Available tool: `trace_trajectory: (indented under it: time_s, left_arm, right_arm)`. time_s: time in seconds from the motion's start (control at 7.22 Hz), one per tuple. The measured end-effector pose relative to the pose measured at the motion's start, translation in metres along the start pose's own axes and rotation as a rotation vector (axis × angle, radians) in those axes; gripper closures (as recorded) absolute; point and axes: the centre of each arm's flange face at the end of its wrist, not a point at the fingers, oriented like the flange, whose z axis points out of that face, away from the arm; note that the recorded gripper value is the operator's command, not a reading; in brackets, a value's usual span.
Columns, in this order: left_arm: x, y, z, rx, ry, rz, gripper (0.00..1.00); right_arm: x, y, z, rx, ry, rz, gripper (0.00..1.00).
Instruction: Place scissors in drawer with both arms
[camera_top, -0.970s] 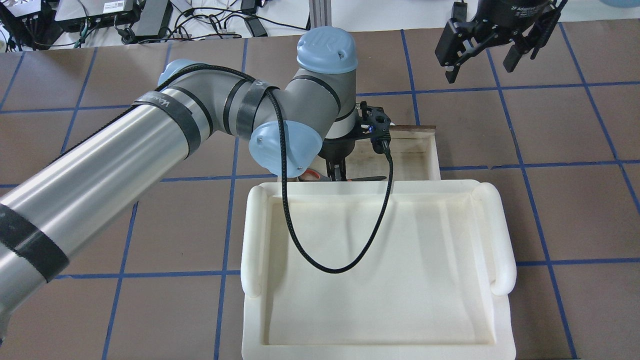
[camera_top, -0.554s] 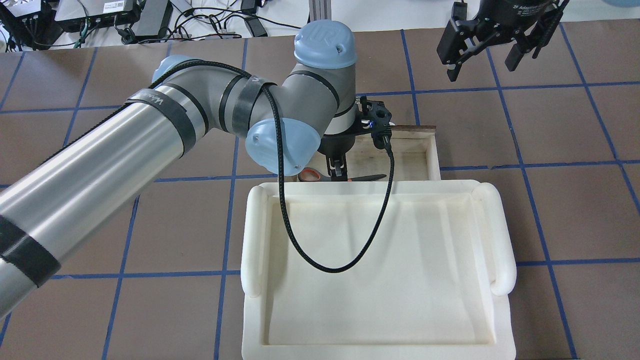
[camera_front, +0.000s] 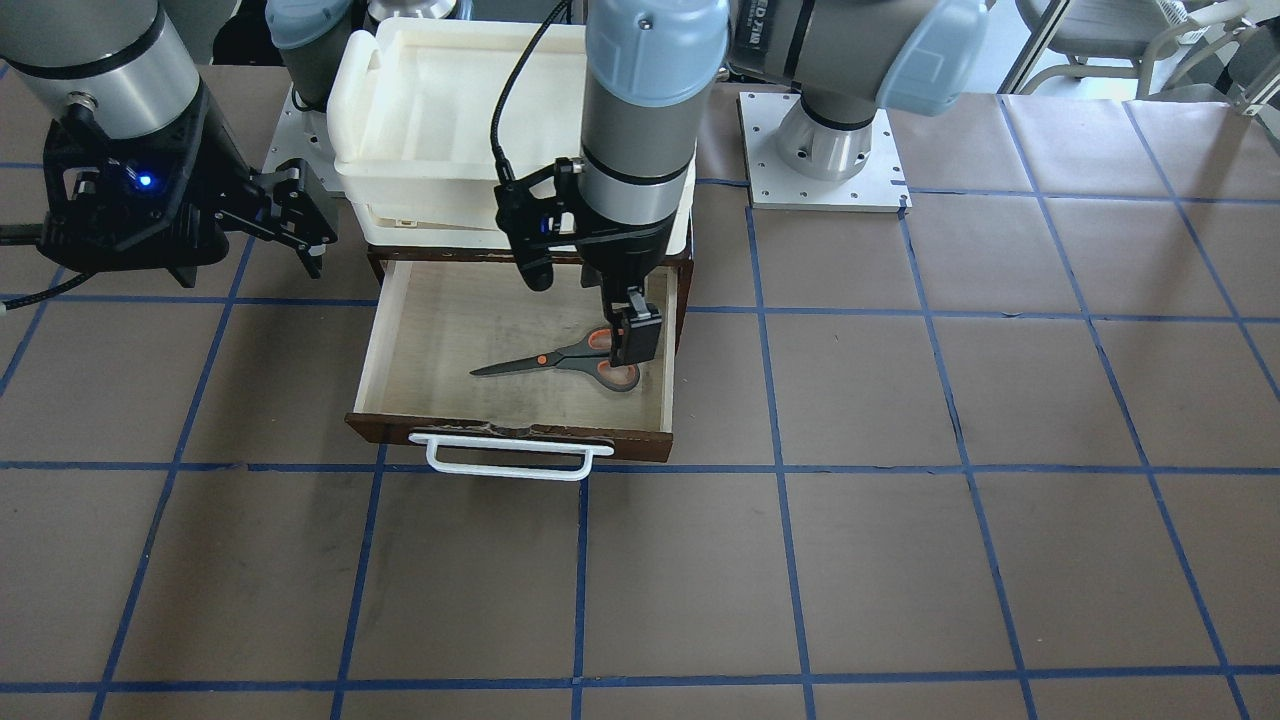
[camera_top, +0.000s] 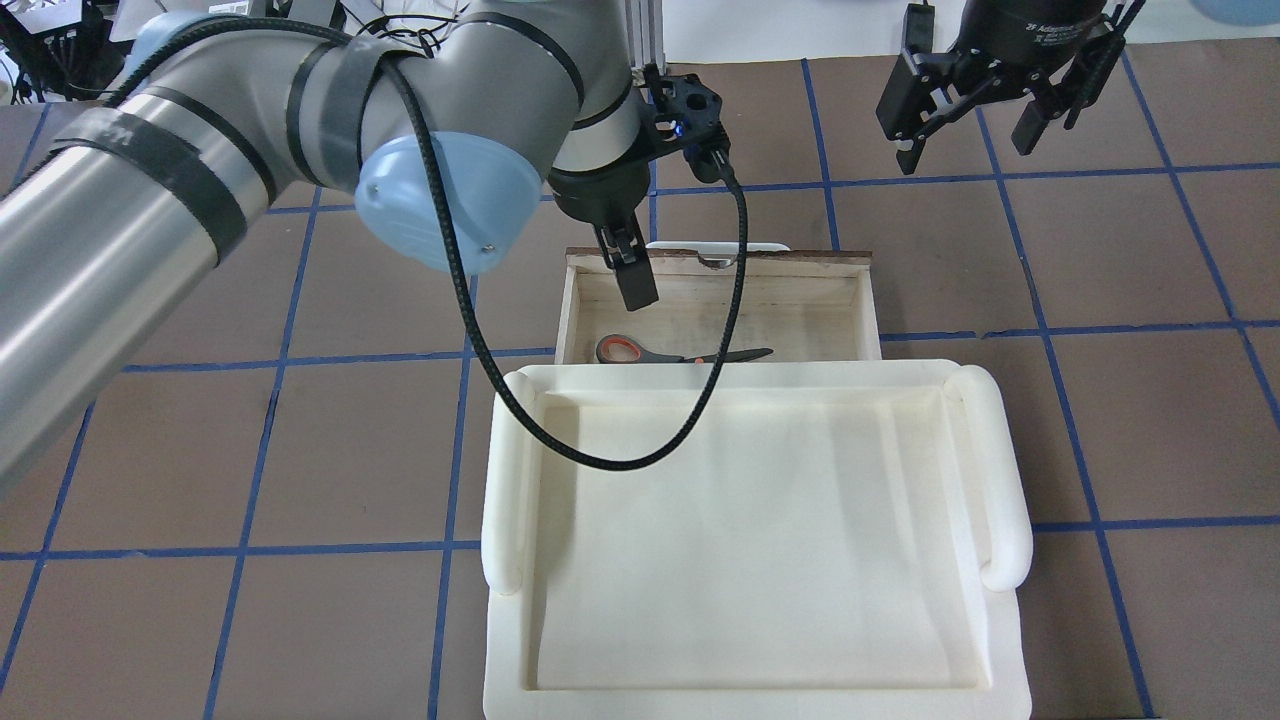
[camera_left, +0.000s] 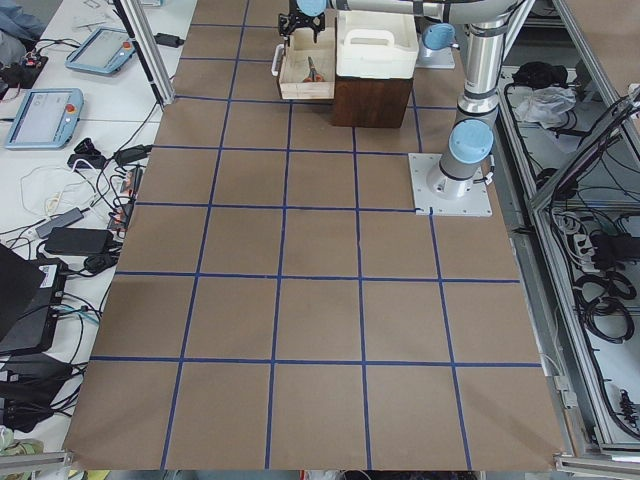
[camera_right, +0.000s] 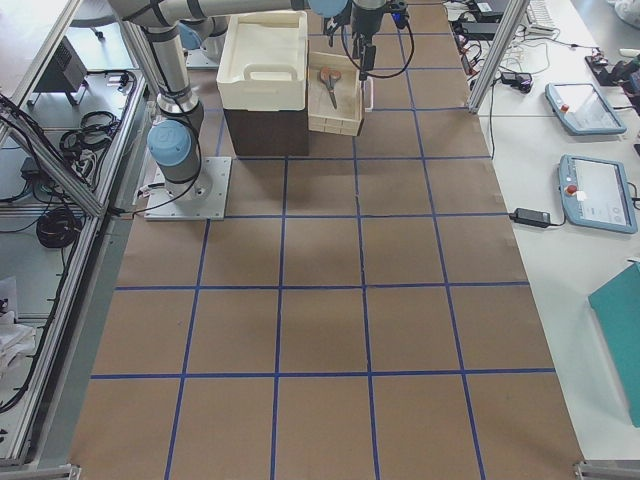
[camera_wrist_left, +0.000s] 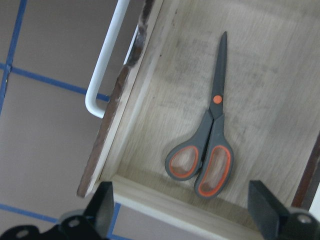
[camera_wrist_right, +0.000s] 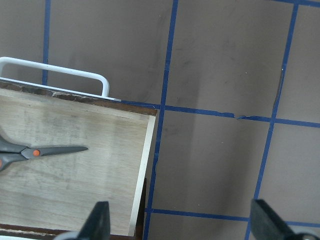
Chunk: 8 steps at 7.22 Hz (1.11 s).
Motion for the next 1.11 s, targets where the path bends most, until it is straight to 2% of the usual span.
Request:
trace_trajectory:
  time_s: [0.14,0.28,0.55,0.69,0.83,1.11]
  left_arm:
    - [-0.016,0.022,-0.015,0.010,0.009,-0.142,0.00]
    - [-0.024,0.043,-0.029,-0.017,-0.016,-0.319,0.00]
    - [-0.036,0.094,-0.064,-0.111,-0.132,-0.673,0.00]
    - [-0.040,0.125,-0.082,-0.125,-0.130,-0.802,0.00]
    - [-0.040,0.148,-0.094,-0.112,-0.088,-0.906,0.00]
    - [-0.030,0.163,-0.100,-0.089,-0.036,-1.030,0.00]
  right_arm:
    - [0.000,0.002,-0.003,0.007,-0.002,0.023,0.00]
    - [-0.001,0.003,-0.005,0.013,-0.006,0.045,0.00]
    - [-0.003,0.006,-0.002,0.008,-0.011,0.084,0.00]
    - [-0.003,0.008,-0.002,0.007,-0.010,0.098,0.00]
    - [-0.004,0.009,-0.002,0.007,-0.013,0.103,0.00]
    - [-0.006,0.016,-0.002,0.001,-0.016,0.104,0.00]
